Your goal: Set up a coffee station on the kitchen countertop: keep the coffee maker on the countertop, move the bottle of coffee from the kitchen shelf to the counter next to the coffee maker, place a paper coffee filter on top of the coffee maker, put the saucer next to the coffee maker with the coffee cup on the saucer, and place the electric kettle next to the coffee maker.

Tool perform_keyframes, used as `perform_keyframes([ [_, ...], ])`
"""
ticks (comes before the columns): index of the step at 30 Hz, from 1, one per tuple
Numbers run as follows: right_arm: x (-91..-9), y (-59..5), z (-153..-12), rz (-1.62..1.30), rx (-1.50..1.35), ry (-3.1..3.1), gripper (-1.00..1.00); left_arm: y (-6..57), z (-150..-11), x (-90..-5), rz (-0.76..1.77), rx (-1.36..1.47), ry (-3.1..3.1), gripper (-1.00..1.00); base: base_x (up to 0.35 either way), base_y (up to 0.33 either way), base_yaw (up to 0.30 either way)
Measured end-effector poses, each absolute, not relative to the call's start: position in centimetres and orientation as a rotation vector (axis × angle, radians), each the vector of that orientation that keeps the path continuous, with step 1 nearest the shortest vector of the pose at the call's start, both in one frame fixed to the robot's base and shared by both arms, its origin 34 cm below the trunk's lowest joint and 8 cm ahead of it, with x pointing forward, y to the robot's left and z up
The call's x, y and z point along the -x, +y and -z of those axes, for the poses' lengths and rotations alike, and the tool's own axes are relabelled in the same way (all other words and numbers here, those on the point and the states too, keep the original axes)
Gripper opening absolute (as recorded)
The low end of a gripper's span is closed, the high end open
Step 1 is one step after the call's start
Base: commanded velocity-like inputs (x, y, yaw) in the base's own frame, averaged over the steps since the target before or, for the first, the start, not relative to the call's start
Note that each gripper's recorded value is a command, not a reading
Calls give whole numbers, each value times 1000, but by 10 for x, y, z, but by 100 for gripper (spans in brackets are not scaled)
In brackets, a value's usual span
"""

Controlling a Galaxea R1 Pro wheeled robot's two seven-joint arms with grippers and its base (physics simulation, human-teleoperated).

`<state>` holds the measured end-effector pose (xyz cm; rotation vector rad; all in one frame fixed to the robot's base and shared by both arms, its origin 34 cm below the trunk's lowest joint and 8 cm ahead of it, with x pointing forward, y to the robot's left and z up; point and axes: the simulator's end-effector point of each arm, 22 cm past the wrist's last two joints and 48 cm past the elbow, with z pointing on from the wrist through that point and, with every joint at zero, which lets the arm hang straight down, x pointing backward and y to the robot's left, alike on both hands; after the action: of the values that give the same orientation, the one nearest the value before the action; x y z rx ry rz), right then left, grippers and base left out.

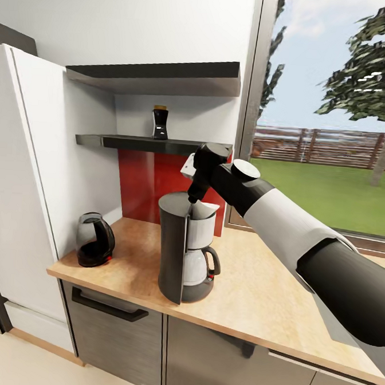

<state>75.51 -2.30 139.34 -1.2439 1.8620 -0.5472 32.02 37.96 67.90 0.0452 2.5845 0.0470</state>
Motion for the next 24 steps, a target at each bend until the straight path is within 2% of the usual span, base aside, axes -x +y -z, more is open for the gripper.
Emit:
perform_keyframes([
  [9, -755, -23, -1393, 547, 1244, 1863, 100, 380, -679, -320, -46, -46, 2584, 100, -8, 0, 0],
  [24, -756, -24, -1393, 549, 1241, 1863, 100, 380, -679, -321, -47, -46, 2584, 100, -270, 51, 0],
])
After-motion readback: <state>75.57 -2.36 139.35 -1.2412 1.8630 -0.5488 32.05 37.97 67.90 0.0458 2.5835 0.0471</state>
